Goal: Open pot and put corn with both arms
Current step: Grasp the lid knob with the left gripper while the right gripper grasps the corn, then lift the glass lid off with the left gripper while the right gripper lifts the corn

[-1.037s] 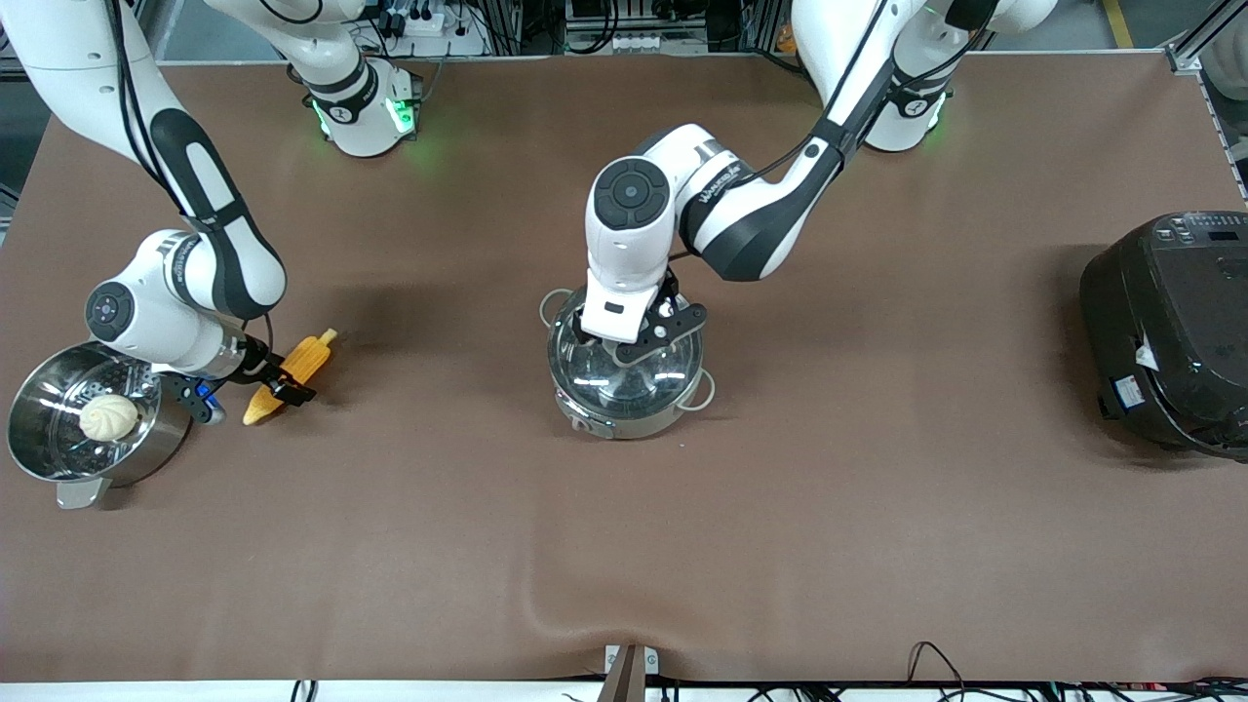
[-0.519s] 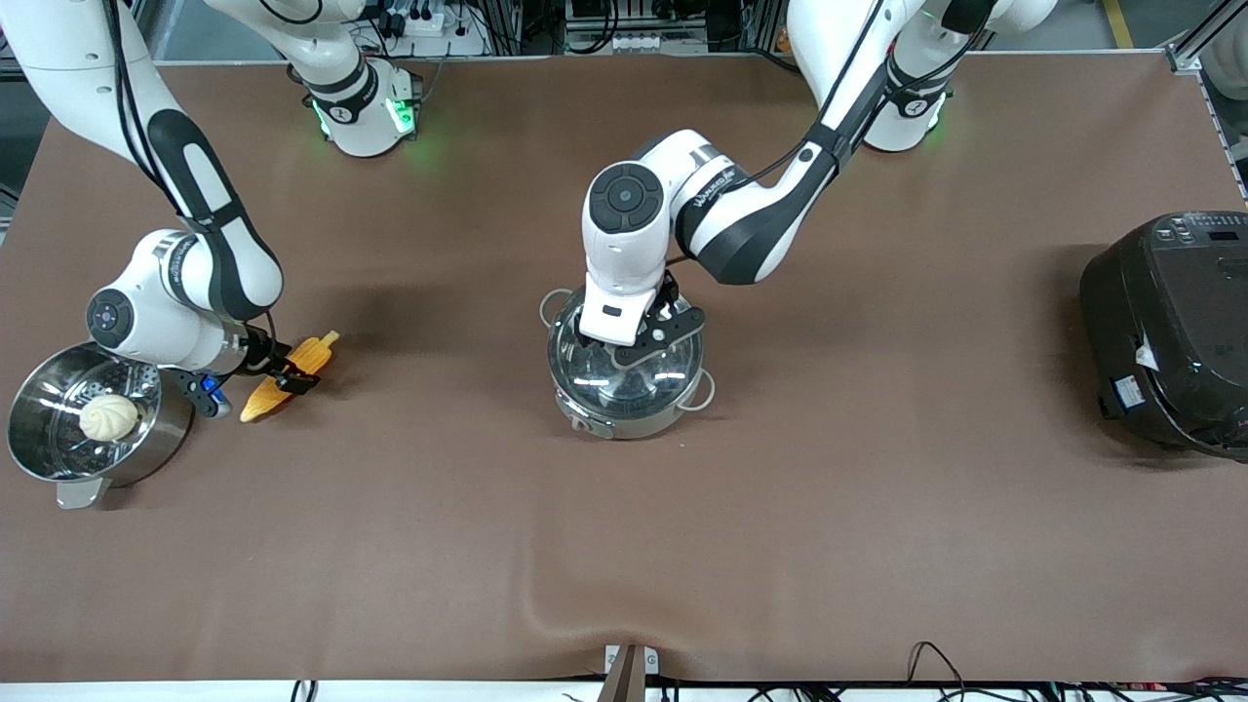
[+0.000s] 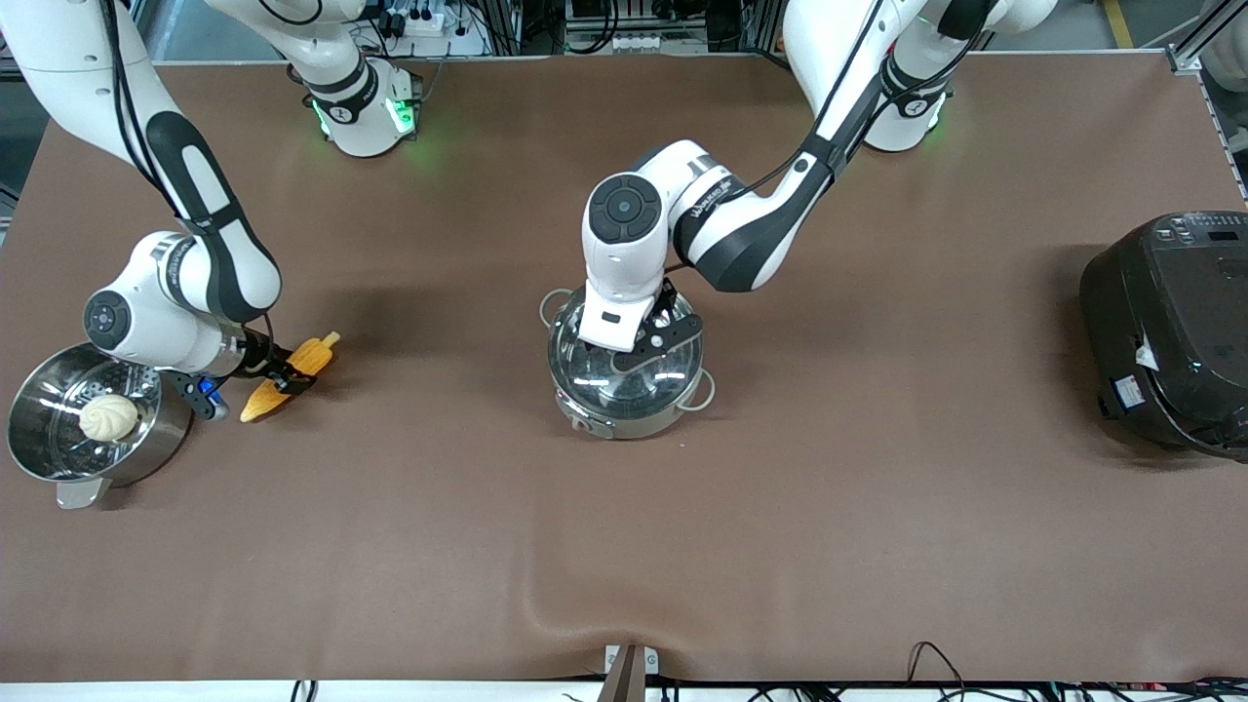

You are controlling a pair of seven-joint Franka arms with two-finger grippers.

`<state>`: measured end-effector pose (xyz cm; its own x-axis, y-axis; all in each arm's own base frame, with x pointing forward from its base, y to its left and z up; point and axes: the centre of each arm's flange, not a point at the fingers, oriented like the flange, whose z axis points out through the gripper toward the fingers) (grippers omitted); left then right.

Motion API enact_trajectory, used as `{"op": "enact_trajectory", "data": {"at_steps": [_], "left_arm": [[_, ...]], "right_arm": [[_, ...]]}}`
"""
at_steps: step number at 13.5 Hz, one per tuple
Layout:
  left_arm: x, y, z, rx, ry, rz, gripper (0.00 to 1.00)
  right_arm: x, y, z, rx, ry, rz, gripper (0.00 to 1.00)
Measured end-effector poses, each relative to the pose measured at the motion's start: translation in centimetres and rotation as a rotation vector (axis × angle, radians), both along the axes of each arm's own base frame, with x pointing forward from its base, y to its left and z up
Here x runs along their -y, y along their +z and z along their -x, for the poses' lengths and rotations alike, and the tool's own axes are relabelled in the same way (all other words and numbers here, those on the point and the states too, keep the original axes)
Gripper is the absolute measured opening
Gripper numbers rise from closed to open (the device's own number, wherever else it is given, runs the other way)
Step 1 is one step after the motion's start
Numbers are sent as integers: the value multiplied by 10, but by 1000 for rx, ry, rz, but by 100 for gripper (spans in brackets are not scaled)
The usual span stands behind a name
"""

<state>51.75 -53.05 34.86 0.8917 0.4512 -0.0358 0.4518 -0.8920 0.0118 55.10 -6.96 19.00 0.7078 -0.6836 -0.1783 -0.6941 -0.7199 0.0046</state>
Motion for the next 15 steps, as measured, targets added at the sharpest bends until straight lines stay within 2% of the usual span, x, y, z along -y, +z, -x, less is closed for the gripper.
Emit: {"op": "enact_trajectory", "data": {"at_steps": [2,4,6,7,9,11,13,14,15], "left_arm": [[1,1,-1,7,-16,6,50],[1,1,-1,7,-16,6,50],[1,1,-1,6,-16,6,50],[0,2,-1,6,-15,5,50],[-4,18,-6,16,-18,4,50],[-34,68,-22,52,-28,0,50],[-84,137,-38,79,-64,-4,50],[-115,167,-44,83,-103,-13,50],[-147,191,-50,83,-146,-23,50]], "right_arm": [[1,3,-4,9,-2,1,67],[4,2,-5,10,-6,2,64],[5,0,-6,6,-6,1,47],[5,1,-7,3,-4,-1,47],[4,3,-9,-6,2,-5,37],[0,12,-16,-50,28,-18,34],[-6,44,-34,-142,111,-2,33],[-13,63,-44,-170,151,15,33],[-24,80,-54,-173,176,23,33]]}}
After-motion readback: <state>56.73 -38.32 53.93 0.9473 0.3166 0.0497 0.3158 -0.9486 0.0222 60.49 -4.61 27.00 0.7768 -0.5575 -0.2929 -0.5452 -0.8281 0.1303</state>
